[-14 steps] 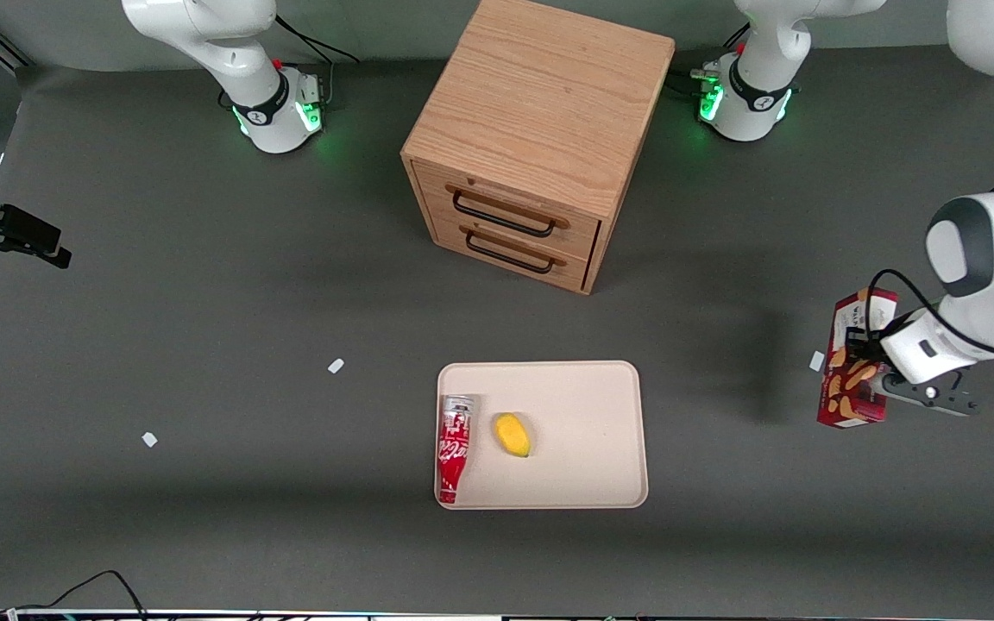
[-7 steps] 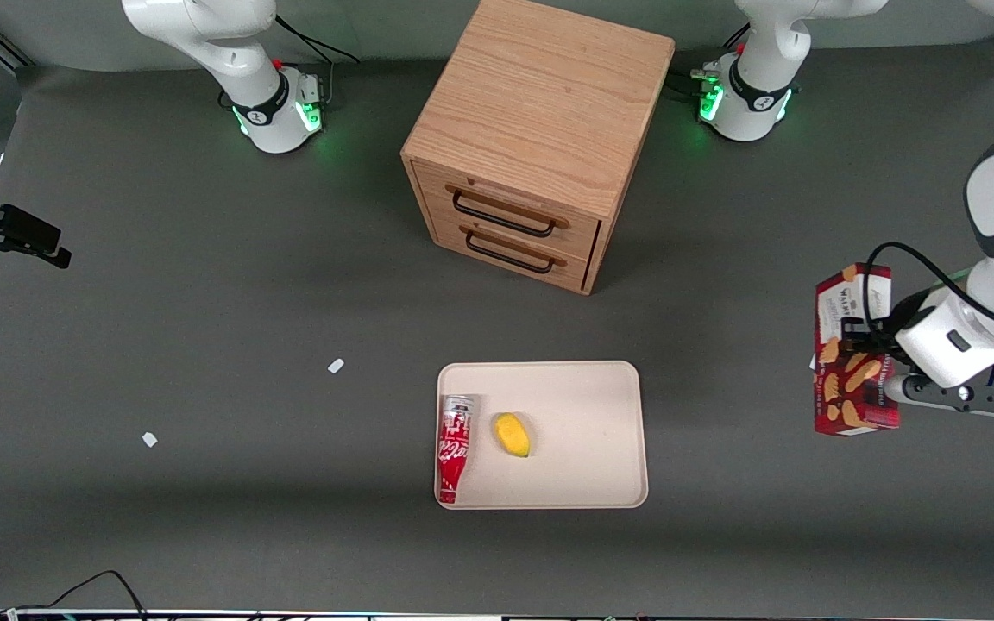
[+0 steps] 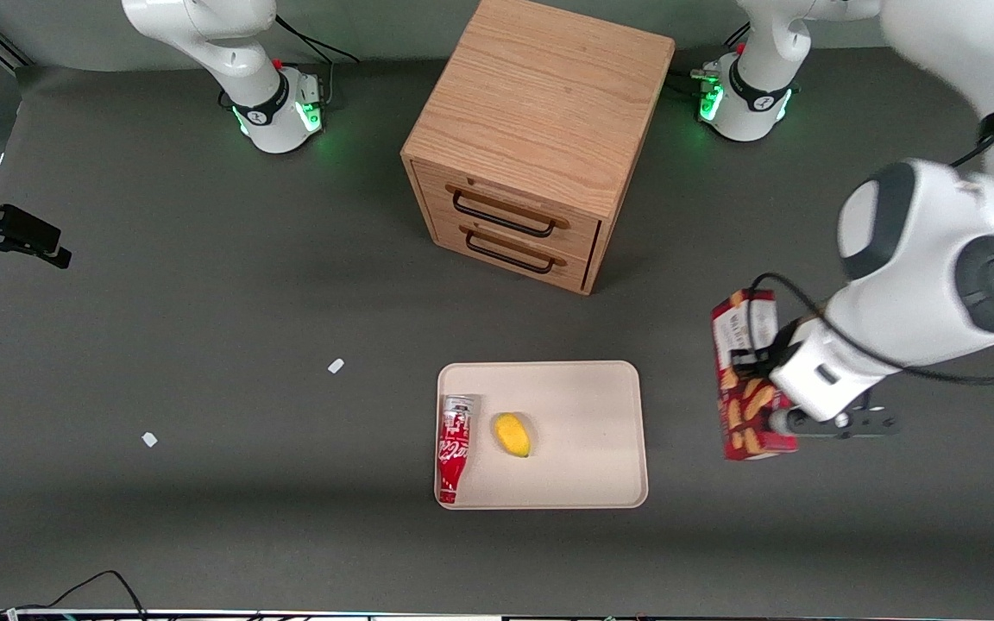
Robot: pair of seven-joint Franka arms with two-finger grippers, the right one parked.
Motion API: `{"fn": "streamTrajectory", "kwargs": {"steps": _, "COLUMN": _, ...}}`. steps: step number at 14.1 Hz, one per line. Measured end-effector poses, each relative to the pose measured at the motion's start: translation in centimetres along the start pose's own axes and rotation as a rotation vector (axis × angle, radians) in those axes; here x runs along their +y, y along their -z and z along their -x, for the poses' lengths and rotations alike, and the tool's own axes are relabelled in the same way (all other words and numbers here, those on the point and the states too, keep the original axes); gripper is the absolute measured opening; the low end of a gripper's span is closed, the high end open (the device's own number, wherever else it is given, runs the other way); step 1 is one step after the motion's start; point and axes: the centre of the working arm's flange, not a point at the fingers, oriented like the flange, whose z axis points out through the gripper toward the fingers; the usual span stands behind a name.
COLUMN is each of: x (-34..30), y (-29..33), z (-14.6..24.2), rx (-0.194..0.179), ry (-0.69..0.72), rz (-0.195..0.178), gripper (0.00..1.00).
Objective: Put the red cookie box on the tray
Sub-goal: 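Lift the cookie box and carry it toward the white tray, then lower the cookie box onto the tray beside the lemon and release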
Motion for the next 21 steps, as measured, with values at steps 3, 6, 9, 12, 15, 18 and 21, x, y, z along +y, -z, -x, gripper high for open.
{"fn": "streamTrajectory", "kwargs": {"steps": 3, "x": 3.5, "y": -7.0, "z": -1.1, "rx": -0.001, "ry": -0.006, "rz": -0.005, "gripper": 0.16}}
{"fn": "streamTrajectory", "kwargs": {"steps": 6, "x": 6.4, "y": -12.8, "z": -1.3, "rx": -0.011, "ry": -0.012, "rz": -0.019, "gripper": 0.16}}
{"fn": "streamTrajectory", "kwargs": {"steps": 9, "x": 8.0, "y": -18.0, "z": -0.9, "rx": -0.027, "ry": 0.004, "rz": -0.035, "gripper": 0.16}}
{"fn": "streamTrajectory", "kwargs": {"steps": 12, "x": 8.2, "y": -22.5, "z": -1.0, "rx": -0.015, "ry": 0.017, "rz": -0.061, "gripper": 0.16}}
{"fn": "streamTrajectory", "kwargs": {"steps": 15, "x": 8.2, "y": -24.5, "z": -1.0, "rx": -0.007, "ry": 0.019, "rz": -0.072, "gripper": 0.16}}
{"fn": "streamTrajectory", "kwargs": {"steps": 18, "x": 8.2, "y": -24.5, "z": -1.0, "rx": -0.005, "ry": 0.02, "rz": -0.075, "gripper": 0.22}}
{"fn": "streamTrajectory", "kwargs": {"steps": 21, "x": 8.3, "y": -24.1, "z": -1.4, "rx": 0.024, "ry": 0.04, "rz": -0.065, "gripper": 0.53}}
